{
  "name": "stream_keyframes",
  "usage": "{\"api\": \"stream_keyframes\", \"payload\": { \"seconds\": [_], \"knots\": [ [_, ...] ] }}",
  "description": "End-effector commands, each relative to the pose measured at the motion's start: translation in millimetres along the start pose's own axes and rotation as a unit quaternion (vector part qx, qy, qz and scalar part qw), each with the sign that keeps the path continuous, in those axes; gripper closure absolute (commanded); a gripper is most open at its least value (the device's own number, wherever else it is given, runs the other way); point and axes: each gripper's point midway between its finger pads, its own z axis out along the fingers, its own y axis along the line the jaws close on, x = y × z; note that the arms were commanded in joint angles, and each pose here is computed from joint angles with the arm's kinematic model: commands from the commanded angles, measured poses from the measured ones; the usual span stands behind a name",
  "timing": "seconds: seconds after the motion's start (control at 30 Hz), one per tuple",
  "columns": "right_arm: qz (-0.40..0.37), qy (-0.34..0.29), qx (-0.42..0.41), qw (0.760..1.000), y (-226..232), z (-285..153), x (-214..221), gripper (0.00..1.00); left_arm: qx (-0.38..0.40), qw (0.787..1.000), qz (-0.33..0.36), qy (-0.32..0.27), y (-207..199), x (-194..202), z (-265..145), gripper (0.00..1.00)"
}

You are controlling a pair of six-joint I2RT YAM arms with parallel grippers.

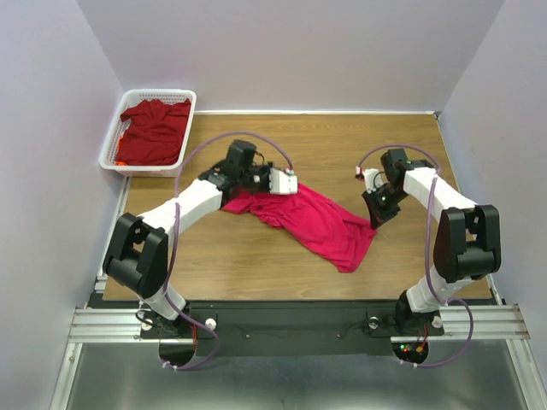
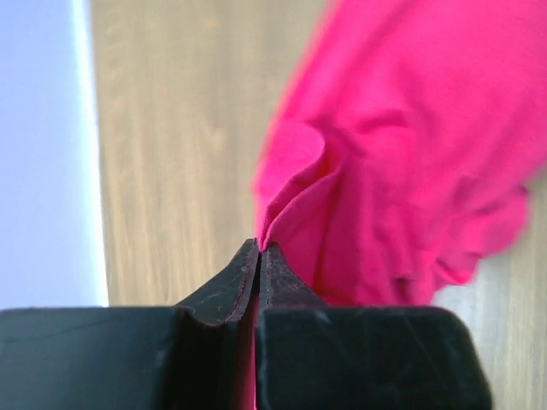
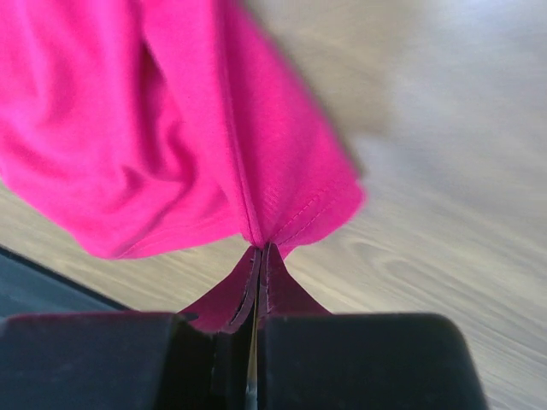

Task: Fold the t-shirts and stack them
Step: Flatten the tshirt out

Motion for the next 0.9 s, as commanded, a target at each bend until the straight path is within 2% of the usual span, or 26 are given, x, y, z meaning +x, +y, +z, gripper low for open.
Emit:
{"api": "stream_keyframes", "payload": {
  "seconds": [0.0, 0.2, 0.4, 0.63, 0.87],
  "knots": [
    [-0.015, -0.074, 0.053, 0.996, -30.3, -43.1, -36.2, 0.99, -0.089, 0.990, -0.099, -0.053, 77.5, -31.0, -47.8, 1.00],
    [-0.019, -0.146, 0.122, 0.982, -75.1, -100.1, -76.6, 1.00, -0.195, 0.960, -0.180, -0.090, 152.4, -38.4, -111.3, 1.00],
    [-0.015, -0.215, 0.190, 0.958, -99.6, -165.0, -110.0, 0.99, -0.299, 0.924, -0.196, -0.137, 205.3, -56.9, -184.9, 1.00],
    [-0.005, -0.308, 0.282, 0.909, -114.0, -254.9, -132.1, 1.00, -0.409, 0.874, -0.191, -0.178, 248.8, -73.7, -271.5, 1.00],
    [-0.001, -0.389, 0.363, 0.847, -115.3, -337.7, -149.0, 0.99, -0.456, 0.851, -0.169, -0.199, 274.7, -91.1, -308.4, 1.00]
  ]
}}
